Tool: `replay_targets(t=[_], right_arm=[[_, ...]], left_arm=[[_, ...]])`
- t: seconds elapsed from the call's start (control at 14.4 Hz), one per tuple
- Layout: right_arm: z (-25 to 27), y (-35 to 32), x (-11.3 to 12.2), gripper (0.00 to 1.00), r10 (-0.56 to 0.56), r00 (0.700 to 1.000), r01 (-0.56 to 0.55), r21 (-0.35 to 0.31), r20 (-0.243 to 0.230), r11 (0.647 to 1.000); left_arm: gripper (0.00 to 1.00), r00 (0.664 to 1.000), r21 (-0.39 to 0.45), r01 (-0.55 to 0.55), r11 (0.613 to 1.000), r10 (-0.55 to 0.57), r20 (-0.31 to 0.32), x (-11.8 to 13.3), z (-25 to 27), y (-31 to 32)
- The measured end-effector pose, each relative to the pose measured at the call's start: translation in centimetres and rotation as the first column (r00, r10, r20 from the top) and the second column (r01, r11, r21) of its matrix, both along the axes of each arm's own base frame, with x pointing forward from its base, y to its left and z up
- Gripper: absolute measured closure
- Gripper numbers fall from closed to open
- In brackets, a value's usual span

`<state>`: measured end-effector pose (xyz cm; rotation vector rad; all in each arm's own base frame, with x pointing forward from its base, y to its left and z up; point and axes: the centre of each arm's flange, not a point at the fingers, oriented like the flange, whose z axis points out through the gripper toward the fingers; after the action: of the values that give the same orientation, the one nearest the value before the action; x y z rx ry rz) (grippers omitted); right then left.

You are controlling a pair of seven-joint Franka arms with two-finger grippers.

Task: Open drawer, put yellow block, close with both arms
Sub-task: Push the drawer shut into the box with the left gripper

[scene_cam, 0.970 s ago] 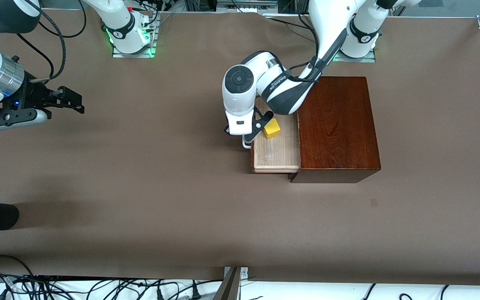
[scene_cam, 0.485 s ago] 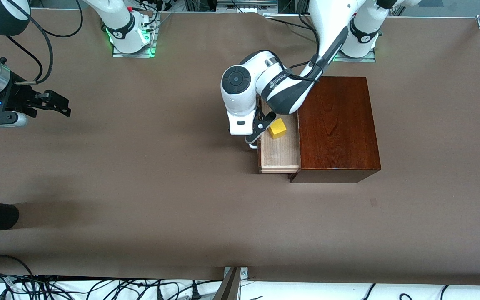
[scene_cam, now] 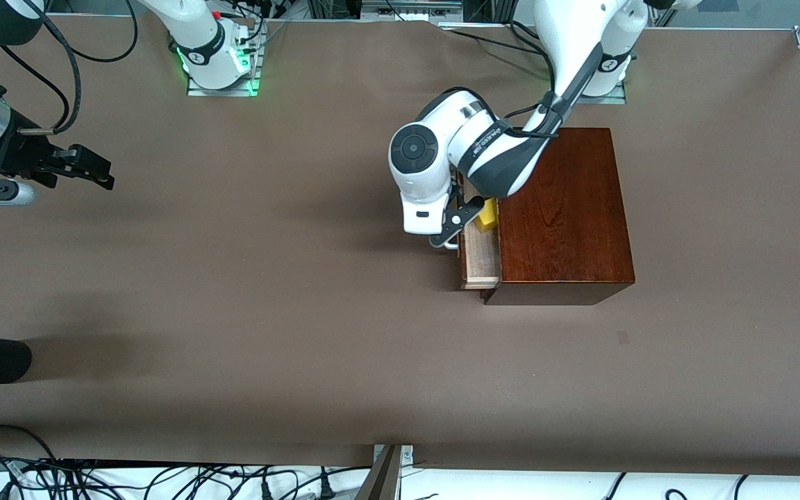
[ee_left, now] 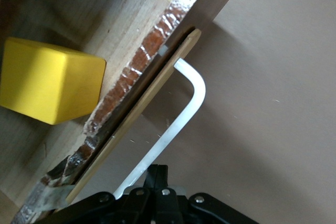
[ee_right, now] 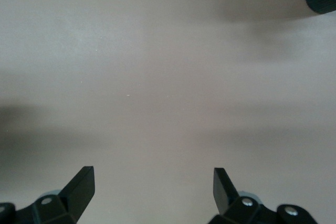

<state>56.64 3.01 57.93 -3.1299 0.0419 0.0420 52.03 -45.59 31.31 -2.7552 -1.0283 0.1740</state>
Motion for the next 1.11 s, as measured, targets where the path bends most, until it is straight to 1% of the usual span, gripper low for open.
replay_targets(t=[0.07,0.28,0.42,0.62,0.83,0.97,1.04,1.11], right_arm=[[0.1,0.0,-0.1,0.00,0.001,1.000,-0.001,-0.001,-0.005,1.000],[-0.1,0.0,-0.9,0.00,-0.004,0.997,0.003,-0.011,-0.075,1.000],[-0.6,-0.4,-0.9,0.00,-0.015,0.996,0.013,-0.024,-0.092,1.000],[-0.6,-1.1,-0.9,0.00,-0.026,0.995,0.024,-0.027,-0.094,0.999],[0.0,-1.1,-1.0,0.00,-0.026,0.996,0.024,-0.025,-0.082,0.999],[0.5,-0.7,-1.1,0.00,-0.018,0.997,0.016,-0.023,-0.071,1.000],[0.8,-0.6,-1.2,0.00,-0.016,0.998,0.014,-0.022,-0.064,1.000],[1.1,-0.5,-1.2,0.00,-0.015,0.998,0.014,-0.022,-0.057,1.000]], left_arm=[[0.99,1.000,0.008,0.003,1.000,-0.003,-0.010,0.1,-0.1,0.6],[0.99,0.999,0.016,0.029,0.999,-0.028,-0.031,0.4,-0.2,2.4],[0.99,0.998,0.017,0.044,0.999,-0.043,-0.040,0.7,0.0,3.8],[0.99,0.998,0.016,0.048,0.999,-0.047,-0.045,1.4,0.3,5.5],[0.99,0.998,0.014,0.050,0.999,-0.049,-0.045,1.3,0.4,5.5],[0.99,0.998,0.007,0.049,0.999,-0.049,-0.030,1.4,1.5,5.5],[0.94,0.999,-0.005,0.049,0.999,-0.049,-0.014,1.3,2.8,5.4],[0.86,0.999,-0.027,0.048,0.999,-0.048,0.001,1.1,4.5,5.1]])
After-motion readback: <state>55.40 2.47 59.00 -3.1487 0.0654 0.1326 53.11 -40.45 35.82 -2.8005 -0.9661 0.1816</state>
